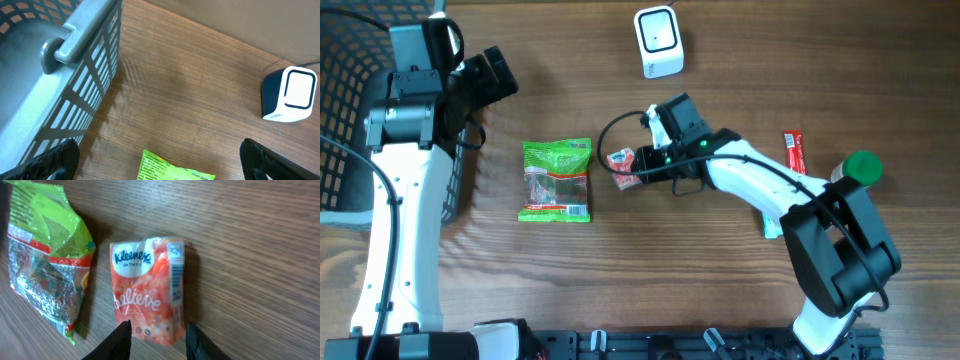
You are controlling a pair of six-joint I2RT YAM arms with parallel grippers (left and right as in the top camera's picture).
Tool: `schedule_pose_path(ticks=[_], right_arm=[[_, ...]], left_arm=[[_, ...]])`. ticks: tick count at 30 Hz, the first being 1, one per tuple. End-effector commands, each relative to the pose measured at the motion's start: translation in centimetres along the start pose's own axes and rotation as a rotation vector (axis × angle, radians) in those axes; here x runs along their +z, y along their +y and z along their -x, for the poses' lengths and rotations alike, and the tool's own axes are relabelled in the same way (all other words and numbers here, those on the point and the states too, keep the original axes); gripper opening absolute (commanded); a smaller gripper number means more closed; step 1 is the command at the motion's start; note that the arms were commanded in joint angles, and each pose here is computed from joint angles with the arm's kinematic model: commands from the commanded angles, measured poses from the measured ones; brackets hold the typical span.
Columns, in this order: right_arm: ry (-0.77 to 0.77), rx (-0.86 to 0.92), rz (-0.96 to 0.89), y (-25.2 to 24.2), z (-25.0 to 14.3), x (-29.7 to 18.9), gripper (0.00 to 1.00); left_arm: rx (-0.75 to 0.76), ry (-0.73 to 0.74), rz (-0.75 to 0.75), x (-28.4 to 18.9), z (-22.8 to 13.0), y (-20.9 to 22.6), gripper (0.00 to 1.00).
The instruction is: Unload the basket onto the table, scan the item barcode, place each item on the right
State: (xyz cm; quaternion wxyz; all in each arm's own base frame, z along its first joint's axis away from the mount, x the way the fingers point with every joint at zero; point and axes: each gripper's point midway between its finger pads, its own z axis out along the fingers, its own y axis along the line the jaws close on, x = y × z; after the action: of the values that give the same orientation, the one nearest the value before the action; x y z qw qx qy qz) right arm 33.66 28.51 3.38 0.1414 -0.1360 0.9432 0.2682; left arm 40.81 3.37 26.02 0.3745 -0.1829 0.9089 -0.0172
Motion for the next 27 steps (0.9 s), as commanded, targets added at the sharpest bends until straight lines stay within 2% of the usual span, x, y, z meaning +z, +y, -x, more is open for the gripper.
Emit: schedule_pose_path(ticks=[1, 8, 11, 12, 14, 15, 16, 18, 20, 22, 25, 27], right_arm=[[-0.017, 0.042, 0.028, 0.2, -0.4, 0.3, 0.36], [-0.022, 0.029, -0.008, -0.6, -0.7, 2.4, 0.35], [-0.016, 0.015, -0.011, -0.4, -1.1, 3.2, 0.14], [-0.018, 0.015, -0.012, -0.4, -1.0, 3.2, 0.14], [-0.017, 0.016, -0.013, -0.4, -1.0, 3.2, 0.25], [-0.017, 0.020, -0.013, -0.4, -1.1, 3.2, 0.34], [-0.015, 0.046, -0.017, -0.5, -1.1, 3.3, 0.35], [-0.007, 0.067, -0.021, -0.6, -1.4, 3.6, 0.26], [-0.001, 0.058, -0.020, -0.5, -1.6, 3.8, 0.04], [-0.066, 0.058, -0.054, -0.8, 0.3, 1.8, 0.04], [-0.260, 0.001, -0.239, -1.4, 3.9, -6.8, 0.04], [-0.325, -0.052, -0.395, -1.8, 3.9, -10.9, 0.04]], left_arm=[[0.005, -0.019, -0.001, -0.5, 0.5, 0.1, 1.00], [0.005, -0.019, -0.001, -0.5, 0.5, 0.1, 1.00], [0.005, -0.019, -0.001, -0.5, 0.5, 0.1, 1.00], [0.005, -0.019, -0.001, -0.5, 0.5, 0.1, 1.00], [0.005, -0.019, -0.001, -0.5, 0.5, 0.1, 1.00], [0.005, -0.019, 0.000, -0.5, 0.5, 0.1, 1.00], [0.005, -0.019, -0.001, -0.5, 0.5, 0.1, 1.00], [0.005, -0.018, 0.000, -0.5, 0.5, 0.1, 1.00], [0.005, -0.018, 0.000, -0.5, 0.5, 0.1, 1.00], [0.005, -0.019, -0.001, -0.5, 0.5, 0.1, 1.00], [0.005, -0.019, 0.000, -0.5, 0.5, 0.1, 1.00], [0.005, -0.019, 0.000, -0.5, 0.5, 0.1, 1.00]])
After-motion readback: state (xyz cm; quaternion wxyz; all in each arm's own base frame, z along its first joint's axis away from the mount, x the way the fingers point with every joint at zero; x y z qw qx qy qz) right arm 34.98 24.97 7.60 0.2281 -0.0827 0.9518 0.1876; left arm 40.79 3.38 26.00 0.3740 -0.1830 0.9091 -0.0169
